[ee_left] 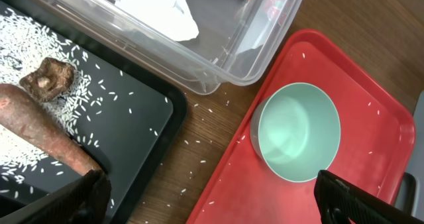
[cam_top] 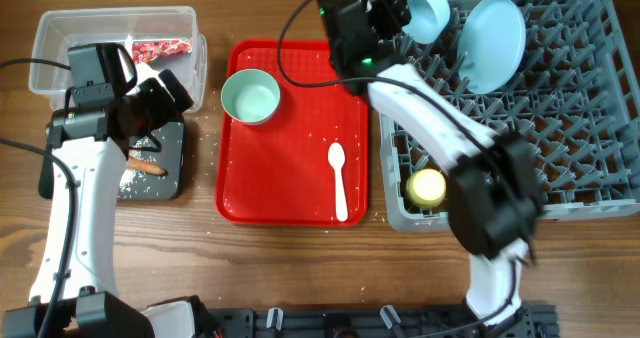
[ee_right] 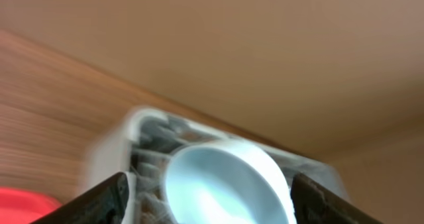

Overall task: Sort waste into correct bins and load items into the dishwasher rack
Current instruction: 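Place the light blue bowl in the rack and open the right gripper, then grip the rim of the green bowl with the right gripper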

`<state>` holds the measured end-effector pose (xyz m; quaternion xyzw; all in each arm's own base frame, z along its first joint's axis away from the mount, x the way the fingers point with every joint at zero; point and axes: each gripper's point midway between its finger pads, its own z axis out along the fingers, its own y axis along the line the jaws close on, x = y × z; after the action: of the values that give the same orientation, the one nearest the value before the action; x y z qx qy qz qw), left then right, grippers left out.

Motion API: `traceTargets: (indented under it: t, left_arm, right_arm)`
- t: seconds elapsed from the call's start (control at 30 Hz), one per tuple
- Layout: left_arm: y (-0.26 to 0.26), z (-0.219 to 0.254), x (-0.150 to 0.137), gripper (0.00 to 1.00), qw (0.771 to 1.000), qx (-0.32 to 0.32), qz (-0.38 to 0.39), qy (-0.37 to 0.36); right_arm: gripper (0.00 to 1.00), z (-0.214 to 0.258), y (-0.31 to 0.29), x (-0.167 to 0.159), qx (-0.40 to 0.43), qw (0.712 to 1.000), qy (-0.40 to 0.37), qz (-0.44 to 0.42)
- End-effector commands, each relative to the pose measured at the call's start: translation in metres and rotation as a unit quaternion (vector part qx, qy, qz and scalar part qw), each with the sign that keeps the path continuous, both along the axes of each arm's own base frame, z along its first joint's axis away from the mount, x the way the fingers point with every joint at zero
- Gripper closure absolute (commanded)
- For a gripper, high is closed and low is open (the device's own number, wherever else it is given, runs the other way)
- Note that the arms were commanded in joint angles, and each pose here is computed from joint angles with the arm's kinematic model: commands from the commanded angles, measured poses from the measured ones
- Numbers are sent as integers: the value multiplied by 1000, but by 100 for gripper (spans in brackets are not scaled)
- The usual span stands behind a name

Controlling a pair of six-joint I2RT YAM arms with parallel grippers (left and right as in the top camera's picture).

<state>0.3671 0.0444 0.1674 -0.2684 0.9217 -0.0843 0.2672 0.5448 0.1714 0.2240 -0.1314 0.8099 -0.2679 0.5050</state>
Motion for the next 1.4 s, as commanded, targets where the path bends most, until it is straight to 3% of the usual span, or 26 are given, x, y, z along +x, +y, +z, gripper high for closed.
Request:
traceTargets:
  t: [0.0, 0.1, 0.3, 0.47, 0.63, 0.73, 0.87, 1.13, 1.37]
  left_arm:
    - [3, 4, 1, 0, 1000, 4, 1, -6]
    - [3, 4, 1, 0, 1000, 4, 1, -6]
    - [3, 4, 1, 0, 1000, 4, 1, -6]
    - [3, 4, 1, 0, 1000, 4, 1, -6]
    - [3, 4, 1, 0, 1000, 4, 1, -6]
    - [3, 4, 1, 0, 1000, 4, 1, -6]
    - [3, 4, 1, 0, 1000, 4, 1, -6]
    - [3, 4, 1, 0, 1000, 4, 1, -6]
    - [3, 4, 1, 0, 1000, 4, 1, -6]
  right_arm:
    - [18, 90, -1, -29, 310, 949, -59, 18]
    - [14, 98, -36, -35, 357, 932, -57, -21]
    - [18, 46, -55, -23, 459, 885, 76, 28]
    - [20, 33, -52, -26, 450, 886, 105, 40]
    - [21, 26, -8, -45, 427, 888, 146, 90]
    - [16, 13, 57, -79, 411, 876, 205, 147]
    - [15, -17, 109, -101, 416, 859, 254, 158]
    - [35, -138, 173, -115, 421, 831, 346, 114]
    - [51, -191, 197, -121, 421, 818, 373, 117]
